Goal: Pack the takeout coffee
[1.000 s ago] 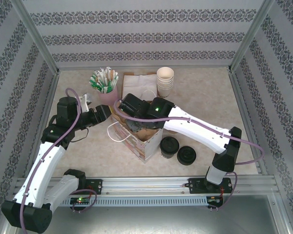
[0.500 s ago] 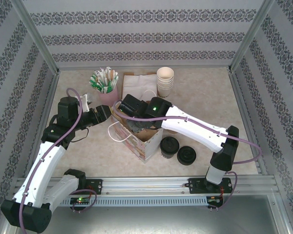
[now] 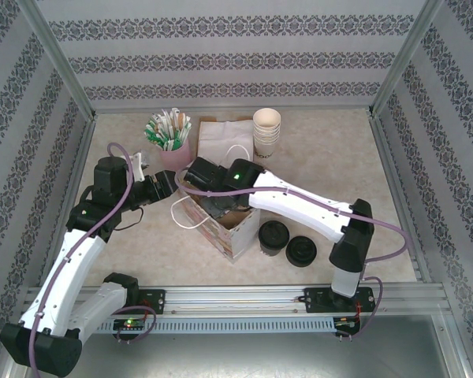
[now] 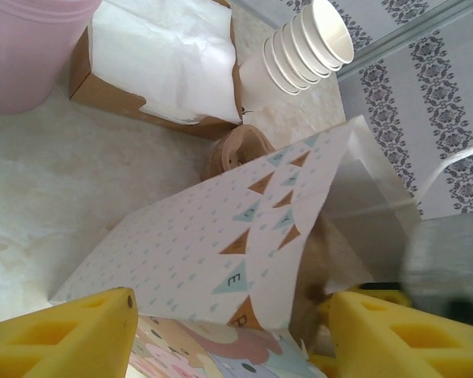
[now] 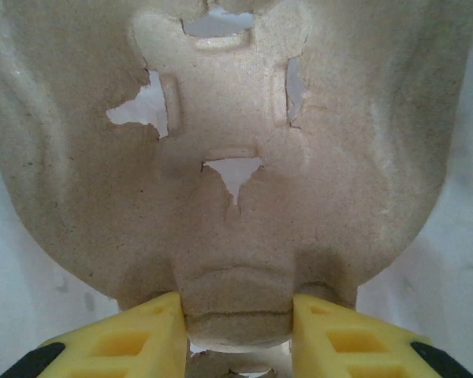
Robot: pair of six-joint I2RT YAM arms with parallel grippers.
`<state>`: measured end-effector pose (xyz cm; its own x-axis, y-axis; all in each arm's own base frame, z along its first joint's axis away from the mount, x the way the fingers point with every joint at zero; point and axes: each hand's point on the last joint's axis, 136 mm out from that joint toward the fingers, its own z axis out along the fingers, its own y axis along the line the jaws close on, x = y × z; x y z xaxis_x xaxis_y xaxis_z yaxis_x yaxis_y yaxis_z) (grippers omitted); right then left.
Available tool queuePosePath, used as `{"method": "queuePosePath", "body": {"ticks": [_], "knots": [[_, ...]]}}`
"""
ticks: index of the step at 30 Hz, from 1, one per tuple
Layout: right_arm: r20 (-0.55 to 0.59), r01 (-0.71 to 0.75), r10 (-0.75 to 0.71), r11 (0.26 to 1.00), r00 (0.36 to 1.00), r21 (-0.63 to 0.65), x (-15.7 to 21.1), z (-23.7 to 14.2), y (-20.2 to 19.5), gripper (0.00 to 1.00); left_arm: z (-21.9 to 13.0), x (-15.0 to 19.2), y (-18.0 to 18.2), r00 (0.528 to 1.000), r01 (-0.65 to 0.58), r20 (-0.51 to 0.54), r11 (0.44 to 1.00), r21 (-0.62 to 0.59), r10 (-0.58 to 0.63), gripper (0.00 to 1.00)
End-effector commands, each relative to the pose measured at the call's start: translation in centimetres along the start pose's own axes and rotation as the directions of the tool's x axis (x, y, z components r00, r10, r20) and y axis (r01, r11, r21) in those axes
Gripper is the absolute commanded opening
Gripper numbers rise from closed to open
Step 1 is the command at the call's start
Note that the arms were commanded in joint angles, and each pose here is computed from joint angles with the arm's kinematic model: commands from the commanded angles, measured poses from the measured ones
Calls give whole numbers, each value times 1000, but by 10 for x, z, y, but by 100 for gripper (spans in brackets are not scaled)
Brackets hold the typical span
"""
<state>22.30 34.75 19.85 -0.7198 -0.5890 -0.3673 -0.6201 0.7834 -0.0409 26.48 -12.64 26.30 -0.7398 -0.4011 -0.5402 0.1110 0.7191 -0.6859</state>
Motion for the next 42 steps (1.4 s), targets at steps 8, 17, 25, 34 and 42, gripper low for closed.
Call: {"method": "queuePosePath", "body": {"ticks": [8, 17, 25, 34, 42], "knots": [[-105, 49, -50, 999, 993, -9, 10, 17, 2, 36, -9, -4, -25, 1000, -18, 23, 996, 82, 16, 66], [-150, 38, -42, 999, 988, -26, 12, 30, -3, 36, -10, -3, -26, 1000, -23, 22, 996, 87, 21, 61], [-189, 47, -54, 998, 980, -40, 17, 46, -1, 36, -12, -2, -26, 999, -25, 26, 996, 89, 23, 57], [-204, 26, -35, 999, 978, -48, 26, 65, -2, 36, -11, -1, -23, 999, -20, 27, 997, 76, 18, 54], [-227, 14, -25, 999, 974, -49, 35, 82, -2, 36, -11, -2, -22, 999, -16, 31, 998, 65, 14, 53]]}}
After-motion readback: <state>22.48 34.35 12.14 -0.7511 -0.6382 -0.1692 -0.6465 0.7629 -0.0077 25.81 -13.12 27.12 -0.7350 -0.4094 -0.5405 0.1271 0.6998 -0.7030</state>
